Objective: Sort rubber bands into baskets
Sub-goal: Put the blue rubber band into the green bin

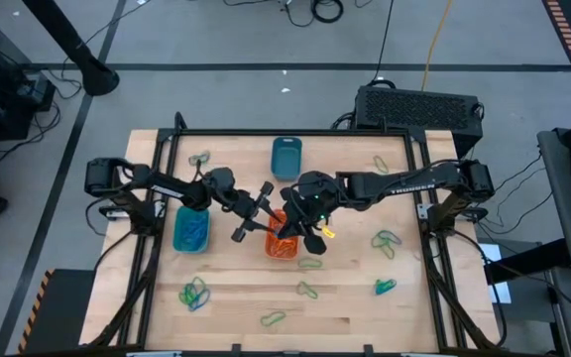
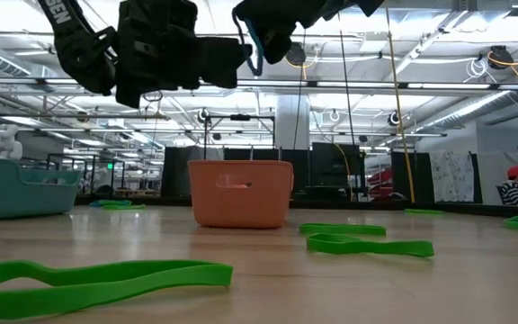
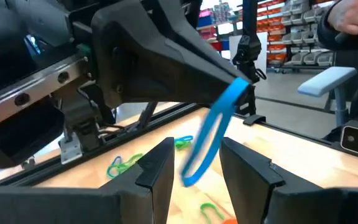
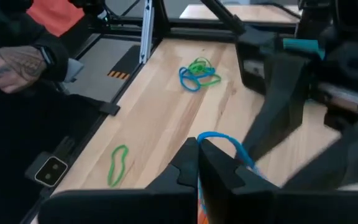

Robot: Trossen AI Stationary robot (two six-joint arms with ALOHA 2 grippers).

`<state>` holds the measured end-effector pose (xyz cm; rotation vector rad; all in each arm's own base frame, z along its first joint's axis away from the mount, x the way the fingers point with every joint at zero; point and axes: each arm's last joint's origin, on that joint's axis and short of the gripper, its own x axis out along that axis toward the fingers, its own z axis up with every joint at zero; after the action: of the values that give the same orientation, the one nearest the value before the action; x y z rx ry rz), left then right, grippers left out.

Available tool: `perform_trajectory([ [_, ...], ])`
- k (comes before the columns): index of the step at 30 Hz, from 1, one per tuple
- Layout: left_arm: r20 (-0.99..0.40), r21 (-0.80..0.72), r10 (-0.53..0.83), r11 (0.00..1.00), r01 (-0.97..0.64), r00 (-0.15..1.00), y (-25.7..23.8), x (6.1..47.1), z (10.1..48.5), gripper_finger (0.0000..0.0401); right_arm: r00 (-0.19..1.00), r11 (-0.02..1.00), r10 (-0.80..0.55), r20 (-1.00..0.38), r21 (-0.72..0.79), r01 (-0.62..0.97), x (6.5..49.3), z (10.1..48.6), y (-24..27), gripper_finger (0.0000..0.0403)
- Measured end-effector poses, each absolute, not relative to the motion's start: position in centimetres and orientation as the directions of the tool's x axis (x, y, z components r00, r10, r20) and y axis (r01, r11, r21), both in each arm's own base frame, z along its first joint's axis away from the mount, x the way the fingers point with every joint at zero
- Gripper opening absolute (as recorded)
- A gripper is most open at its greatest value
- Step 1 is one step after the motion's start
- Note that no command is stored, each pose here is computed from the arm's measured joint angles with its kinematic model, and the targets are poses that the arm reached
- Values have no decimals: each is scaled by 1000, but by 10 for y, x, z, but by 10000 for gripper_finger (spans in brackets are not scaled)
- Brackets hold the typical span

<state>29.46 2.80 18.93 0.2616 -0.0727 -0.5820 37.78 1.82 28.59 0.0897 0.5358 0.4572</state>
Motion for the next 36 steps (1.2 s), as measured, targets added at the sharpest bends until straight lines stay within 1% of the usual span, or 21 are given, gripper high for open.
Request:
perform_trajectory([
  [7, -16, 258, -563, 796, 547, 827, 28, 299, 186, 137, 758, 896, 443, -478, 203, -395, 378, 285, 18, 0],
  [10, -15, 259, -563, 796, 547, 827, 28, 299, 186, 128, 755, 896, 443, -483, 206, -393, 377, 285, 18, 0],
  [13, -14, 261, -563, 796, 546, 827, 28, 299, 186, 100, 755, 896, 443, -484, 206, -393, 377, 285, 18, 0],
  [18, -15, 255, -554, 803, 539, 833, 31, 299, 186, 21, 751, 898, 438, -493, 208, -388, 377, 284, 18, 0],
  [19, -16, 252, -552, 805, 538, 834, 32, 299, 186, 12, 752, 898, 438, -494, 207, -387, 377, 284, 18, 0],
  [21, -21, 246, -549, 808, 536, 836, 33, 299, 185, 10, 753, 900, 434, -494, 206, -384, 377, 284, 17, 5],
  [25, -23, 220, -547, 814, 538, 837, 33, 299, 185, 10, 772, 929, 368, -518, 167, -331, 377, 282, 15, 38],
  [28, -43, 194, -537, 823, 535, 842, 33, 298, 183, 7, 760, 958, 277, -588, 114, -262, 373, 278, 11, 74],
  [30, -83, 139, -527, 834, 534, 846, 36, 296, 183, 6, 715, 973, 214, -666, 83, -214, 366, 273, 7, 97],
  [32, -144, 84, -510, 847, 524, 848, 37, 289, 186, 6, 661, 977, 197, -724, 94, -189, 360, 269, 3, 116],
  [34, -229, -1, -456, 884, 468, 860, 39, 281, 188, 5, 609, 980, 193, -769, 119, -160, 354, 264, 0, 131],
  [36, -308, -58, -390, 918, 392, 868, 39, 269, 195, 5, 588, 980, 197, -784, 139, -143, 352, 262, 0, 140],
])
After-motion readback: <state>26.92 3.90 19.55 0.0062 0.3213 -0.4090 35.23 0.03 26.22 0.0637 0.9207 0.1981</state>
